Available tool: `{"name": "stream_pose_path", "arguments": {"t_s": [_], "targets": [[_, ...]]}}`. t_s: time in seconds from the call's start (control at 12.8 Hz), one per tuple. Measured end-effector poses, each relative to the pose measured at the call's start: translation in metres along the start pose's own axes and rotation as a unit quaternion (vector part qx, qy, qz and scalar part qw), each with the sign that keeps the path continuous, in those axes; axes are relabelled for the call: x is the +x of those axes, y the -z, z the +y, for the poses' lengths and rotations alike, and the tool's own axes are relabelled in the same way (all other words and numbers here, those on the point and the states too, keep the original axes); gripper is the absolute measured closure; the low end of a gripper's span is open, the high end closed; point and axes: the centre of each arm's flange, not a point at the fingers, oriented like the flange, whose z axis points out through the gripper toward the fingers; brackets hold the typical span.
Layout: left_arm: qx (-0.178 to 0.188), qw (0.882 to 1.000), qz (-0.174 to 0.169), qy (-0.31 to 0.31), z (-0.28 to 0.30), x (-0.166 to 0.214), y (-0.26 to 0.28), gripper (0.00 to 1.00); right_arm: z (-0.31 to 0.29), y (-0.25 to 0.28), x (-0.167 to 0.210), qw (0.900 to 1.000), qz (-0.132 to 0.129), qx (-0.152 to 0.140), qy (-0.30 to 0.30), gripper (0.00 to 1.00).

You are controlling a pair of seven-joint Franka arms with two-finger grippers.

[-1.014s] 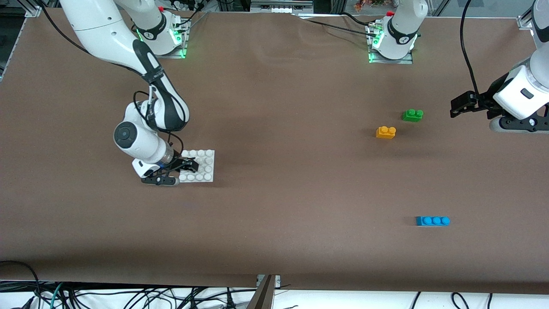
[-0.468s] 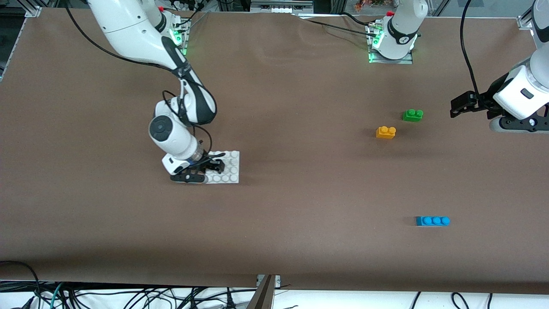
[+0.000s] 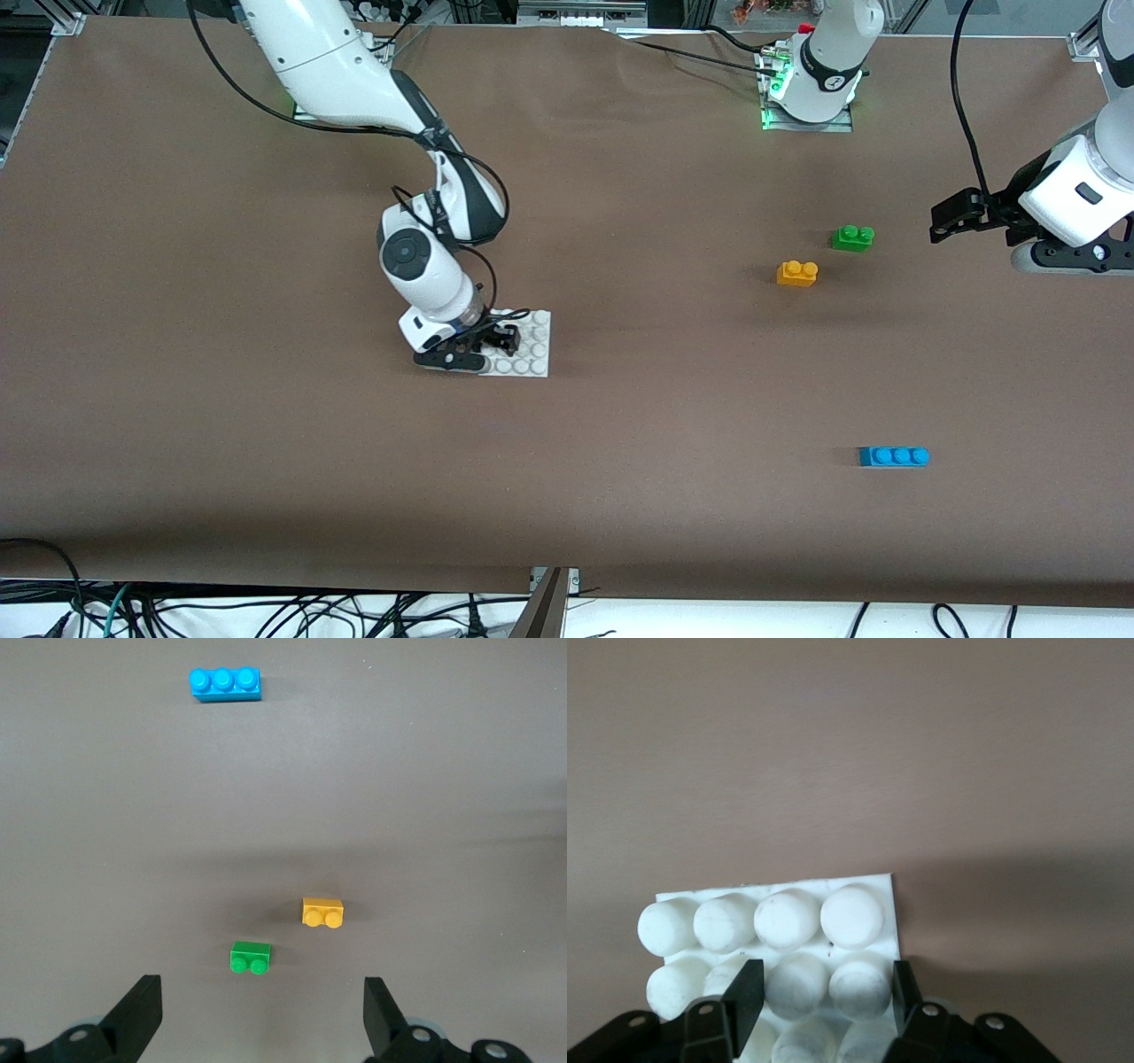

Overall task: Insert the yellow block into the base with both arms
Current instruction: 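Slide the white base plate with the right gripper toward the yellow block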

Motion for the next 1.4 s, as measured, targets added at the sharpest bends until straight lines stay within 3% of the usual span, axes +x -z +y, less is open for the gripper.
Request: {"name": "stream_pose_path", "arguments": {"t_s": [0.31, 0.78, 1.4], "targets": [[0.0, 1.0, 0.0, 0.0, 0.0, 0.0, 0.0, 0.0, -0.052, -0.009, -0.021, 1.0, 0.014, 0.008, -0.008, 0.37], [0.0, 1.0, 0.0, 0.0, 0.0, 0.0, 0.0, 0.0, -0.108, -0.019, -0.062, 1.0, 0.014, 0.025, -0.011, 0.37], [0.0, 1.0, 0.0, 0.0, 0.0, 0.0, 0.0, 0.0, -0.128, -0.023, -0.081, 0.999, 0.014, 0.032, -0.013, 0.37]]}}
